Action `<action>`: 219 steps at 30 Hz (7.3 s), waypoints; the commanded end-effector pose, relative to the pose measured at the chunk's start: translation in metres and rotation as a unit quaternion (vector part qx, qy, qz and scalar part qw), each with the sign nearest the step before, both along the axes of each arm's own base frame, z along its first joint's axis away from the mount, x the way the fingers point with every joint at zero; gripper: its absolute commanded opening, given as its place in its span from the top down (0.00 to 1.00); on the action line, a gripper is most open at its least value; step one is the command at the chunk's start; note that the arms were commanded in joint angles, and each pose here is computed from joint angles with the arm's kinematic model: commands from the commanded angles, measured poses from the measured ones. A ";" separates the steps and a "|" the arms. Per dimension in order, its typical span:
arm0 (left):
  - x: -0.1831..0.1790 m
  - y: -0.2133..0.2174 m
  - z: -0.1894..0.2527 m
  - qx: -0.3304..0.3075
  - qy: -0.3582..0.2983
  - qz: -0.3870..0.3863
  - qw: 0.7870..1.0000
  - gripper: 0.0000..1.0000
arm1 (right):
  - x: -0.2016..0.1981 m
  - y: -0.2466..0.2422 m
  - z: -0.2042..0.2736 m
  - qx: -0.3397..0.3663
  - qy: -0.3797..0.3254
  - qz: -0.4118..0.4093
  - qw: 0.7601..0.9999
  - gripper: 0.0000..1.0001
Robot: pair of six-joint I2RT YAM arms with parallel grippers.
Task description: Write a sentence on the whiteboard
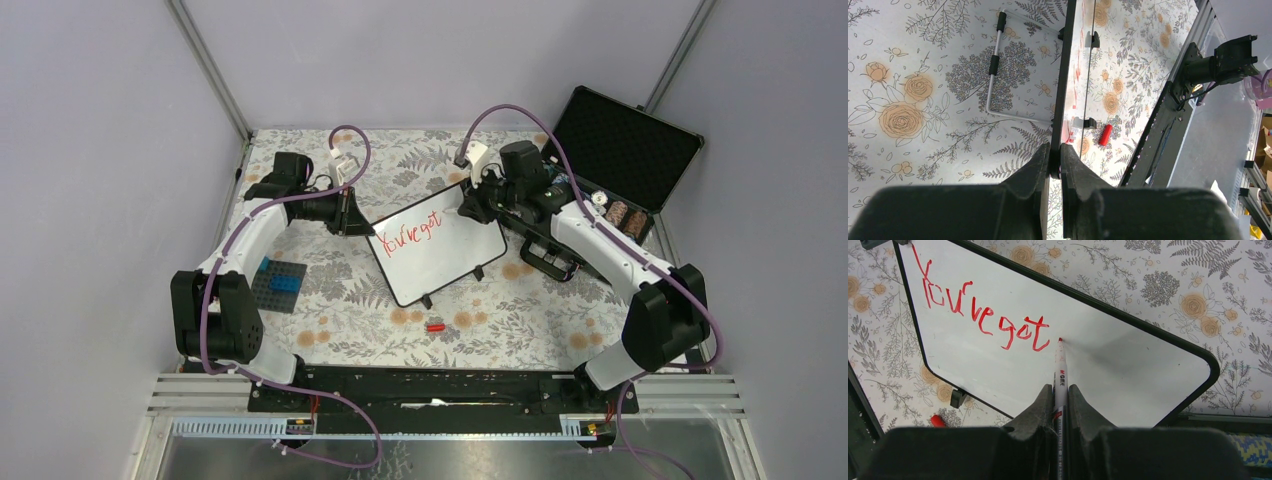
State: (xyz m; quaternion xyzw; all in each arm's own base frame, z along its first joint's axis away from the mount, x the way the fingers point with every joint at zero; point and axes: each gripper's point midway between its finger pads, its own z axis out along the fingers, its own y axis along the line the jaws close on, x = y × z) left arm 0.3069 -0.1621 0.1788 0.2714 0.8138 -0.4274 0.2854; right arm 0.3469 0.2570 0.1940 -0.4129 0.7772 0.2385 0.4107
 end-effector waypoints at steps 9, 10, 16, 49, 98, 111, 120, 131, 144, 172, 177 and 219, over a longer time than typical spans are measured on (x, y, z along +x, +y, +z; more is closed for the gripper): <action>0.011 0.001 0.002 0.011 -0.032 -0.002 0.999 1.00 | 0.021 -0.001 0.016 -0.002 -0.037 -0.016 0.999 1.00; 0.011 0.001 0.002 0.012 -0.032 -0.002 0.999 1.00 | 0.022 -0.004 0.016 -0.003 -0.037 -0.019 0.999 1.00; 0.011 0.001 0.002 0.013 -0.033 -0.001 0.999 1.00 | 0.023 -0.019 0.017 -0.007 -0.037 -0.032 0.999 1.00; 0.012 0.000 0.001 0.014 -0.032 -0.002 0.999 1.00 | 0.025 -0.002 0.034 0.034 -0.036 0.001 0.999 1.00; 0.011 0.000 0.001 0.016 -0.033 -0.002 0.999 1.00 | 0.017 -0.019 0.029 0.000 -0.045 -0.014 0.999 1.00; 0.011 0.000 0.001 0.015 -0.033 -0.003 0.999 1.00 | 0.032 -0.014 0.039 0.004 -0.056 -0.020 0.998 1.00; 0.012 0.000 0.000 0.016 -0.033 -0.003 0.999 1.00 | 0.037 -0.014 0.029 -0.008 -0.050 -0.023 0.998 1.00; 0.013 0.000 0.001 0.016 -0.034 -0.003 0.999 1.00 | 0.024 -0.020 0.012 -0.017 -0.035 -0.019 0.999 1.00; 0.013 0.000 0.000 0.016 -0.032 -0.003 0.999 1.00 | 0.003 -0.026 -0.012 -0.024 -0.008 -0.010 1.000 1.00; 0.013 0.000 -0.001 0.018 -0.033 -0.003 0.999 1.00 | 0.038 -0.020 0.015 -0.017 -0.041 -0.034 0.998 1.00; 0.013 0.000 -0.002 0.018 -0.032 -0.003 0.999 1.00 | 0.040 -0.027 0.015 -0.022 -0.044 -0.041 0.998 1.00; 0.012 0.000 0.000 0.017 -0.035 -0.003 0.999 1.00 | 0.024 -0.034 0.028 0.000 -0.039 -0.034 0.999 1.00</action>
